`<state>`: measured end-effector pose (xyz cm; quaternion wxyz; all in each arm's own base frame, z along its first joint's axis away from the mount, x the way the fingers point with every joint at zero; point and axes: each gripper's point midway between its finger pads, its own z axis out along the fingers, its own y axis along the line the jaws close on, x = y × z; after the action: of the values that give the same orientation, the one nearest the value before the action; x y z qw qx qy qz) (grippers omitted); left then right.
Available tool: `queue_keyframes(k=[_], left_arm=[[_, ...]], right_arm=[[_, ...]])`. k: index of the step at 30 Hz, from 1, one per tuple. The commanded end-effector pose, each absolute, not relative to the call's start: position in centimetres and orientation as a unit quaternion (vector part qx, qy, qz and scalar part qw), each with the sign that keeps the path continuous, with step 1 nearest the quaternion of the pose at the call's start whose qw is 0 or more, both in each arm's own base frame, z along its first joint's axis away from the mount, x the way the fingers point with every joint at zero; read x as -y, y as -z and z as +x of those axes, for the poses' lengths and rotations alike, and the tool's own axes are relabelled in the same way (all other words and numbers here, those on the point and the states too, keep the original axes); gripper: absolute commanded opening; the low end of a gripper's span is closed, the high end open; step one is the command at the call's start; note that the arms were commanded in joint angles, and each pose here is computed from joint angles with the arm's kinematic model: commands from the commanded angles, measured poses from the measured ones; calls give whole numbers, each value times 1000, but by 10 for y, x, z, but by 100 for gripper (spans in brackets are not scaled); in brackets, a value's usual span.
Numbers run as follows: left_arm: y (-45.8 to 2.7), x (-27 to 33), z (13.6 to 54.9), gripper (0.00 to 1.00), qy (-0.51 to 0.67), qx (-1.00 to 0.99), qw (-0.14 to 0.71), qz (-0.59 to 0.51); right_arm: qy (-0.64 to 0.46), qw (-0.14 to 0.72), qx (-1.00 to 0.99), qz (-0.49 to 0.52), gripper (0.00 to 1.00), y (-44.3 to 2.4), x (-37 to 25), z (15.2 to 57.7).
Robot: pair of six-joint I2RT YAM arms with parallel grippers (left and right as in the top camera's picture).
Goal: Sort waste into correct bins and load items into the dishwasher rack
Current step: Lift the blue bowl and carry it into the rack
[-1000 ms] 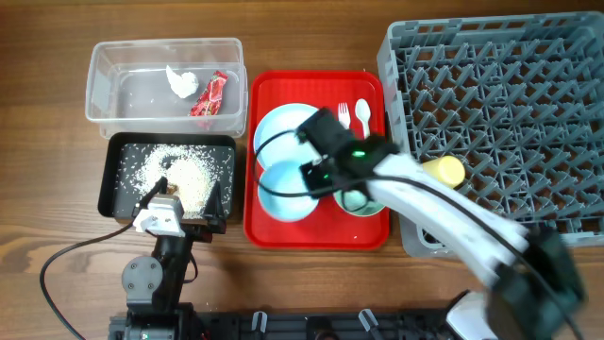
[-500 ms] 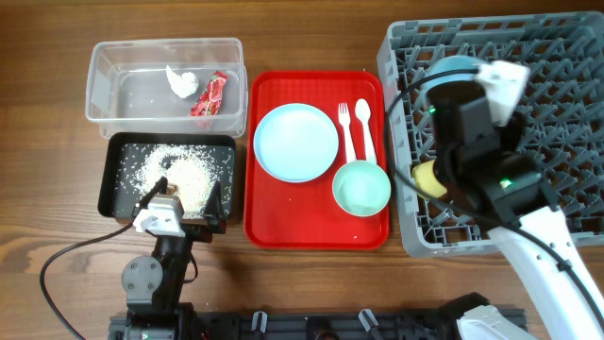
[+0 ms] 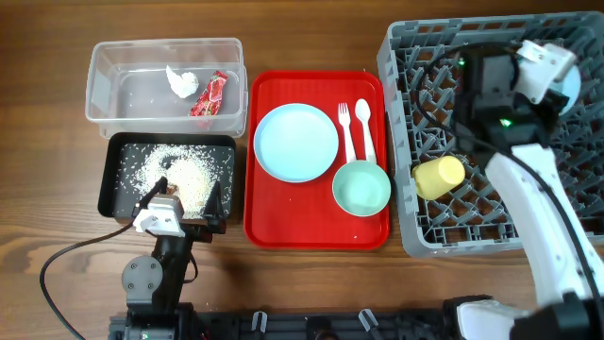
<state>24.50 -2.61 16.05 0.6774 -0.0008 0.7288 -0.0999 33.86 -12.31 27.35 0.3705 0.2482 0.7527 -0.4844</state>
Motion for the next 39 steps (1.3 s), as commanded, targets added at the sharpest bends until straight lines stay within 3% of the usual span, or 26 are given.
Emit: queue_keyframes(k=[1,18,34,36,39], left_arm=[[-159,23,245,100,91,-730,677,-2],[-159,23,245,100,91,-730,678,-2],[-159,23,245,100,91,-730,677,-2],[-159,23,245,100,91,-730,677,-2],[-159,23,245,100,91,-730,678,-2]], right_arm=[[526,325,-757,210,4,-253,125,351],[605,209,-763,91,4,-182,123,381],[580,173,-796,-3,4,-162,94,380],[578,170,-798,-11,8,-160,90,380],[567,170,-805,-25,24,-156,83,380]])
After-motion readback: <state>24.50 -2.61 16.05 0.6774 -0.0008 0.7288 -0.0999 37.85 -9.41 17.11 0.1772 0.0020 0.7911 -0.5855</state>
